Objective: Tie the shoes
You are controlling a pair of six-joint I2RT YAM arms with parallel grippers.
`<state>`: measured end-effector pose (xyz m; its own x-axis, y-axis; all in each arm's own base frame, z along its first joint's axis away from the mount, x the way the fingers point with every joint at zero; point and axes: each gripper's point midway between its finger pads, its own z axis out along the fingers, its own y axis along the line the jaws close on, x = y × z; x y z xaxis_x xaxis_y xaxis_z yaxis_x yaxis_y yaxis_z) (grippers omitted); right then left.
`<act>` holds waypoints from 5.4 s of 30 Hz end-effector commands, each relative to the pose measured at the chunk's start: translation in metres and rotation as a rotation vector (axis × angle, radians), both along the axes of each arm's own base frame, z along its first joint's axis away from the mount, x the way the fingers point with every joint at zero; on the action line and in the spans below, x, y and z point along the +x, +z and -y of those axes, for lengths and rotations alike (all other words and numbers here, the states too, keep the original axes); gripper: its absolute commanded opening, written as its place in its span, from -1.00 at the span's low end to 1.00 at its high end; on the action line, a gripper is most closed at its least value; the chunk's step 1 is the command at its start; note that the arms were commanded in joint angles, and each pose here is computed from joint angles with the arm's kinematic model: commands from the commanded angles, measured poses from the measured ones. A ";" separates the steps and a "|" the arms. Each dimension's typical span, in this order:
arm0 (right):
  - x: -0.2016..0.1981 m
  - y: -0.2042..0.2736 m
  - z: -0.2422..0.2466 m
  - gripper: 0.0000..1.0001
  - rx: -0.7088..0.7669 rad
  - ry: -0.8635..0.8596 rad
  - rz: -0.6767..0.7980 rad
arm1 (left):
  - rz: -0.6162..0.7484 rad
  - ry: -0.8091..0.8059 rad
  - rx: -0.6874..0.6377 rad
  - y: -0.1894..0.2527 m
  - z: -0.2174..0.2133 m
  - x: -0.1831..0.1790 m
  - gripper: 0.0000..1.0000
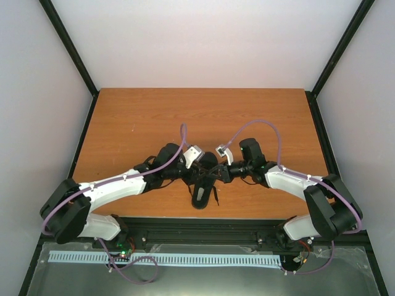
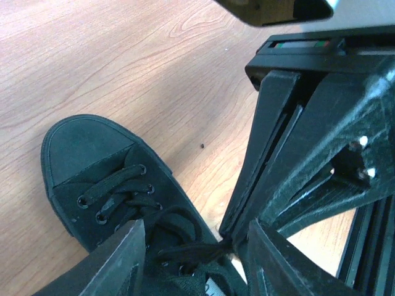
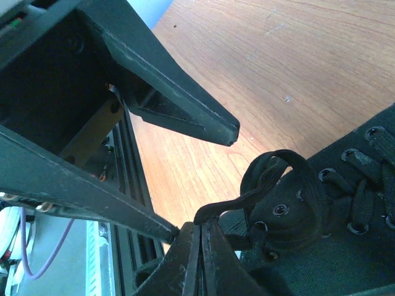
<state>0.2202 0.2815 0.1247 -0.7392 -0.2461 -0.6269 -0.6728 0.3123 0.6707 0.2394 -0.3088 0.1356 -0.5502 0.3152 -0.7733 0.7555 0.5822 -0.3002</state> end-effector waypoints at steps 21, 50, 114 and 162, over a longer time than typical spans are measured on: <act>-0.003 0.010 -0.008 -0.94 0.053 0.060 0.021 | 0.135 -0.116 0.020 -0.007 0.004 0.000 -0.24; 0.002 -0.016 0.017 0.38 -0.114 -0.135 0.092 | 0.030 -0.043 -0.038 -0.006 -0.010 -0.015 -0.98; -0.046 -0.038 0.008 -0.15 -0.126 -0.028 0.053 | -0.112 0.033 -0.094 -0.026 -0.032 -0.041 -0.98; -0.029 -0.036 0.021 -0.94 -0.195 -0.170 0.088 | -0.266 0.269 -0.085 -0.008 -0.070 -0.051 0.26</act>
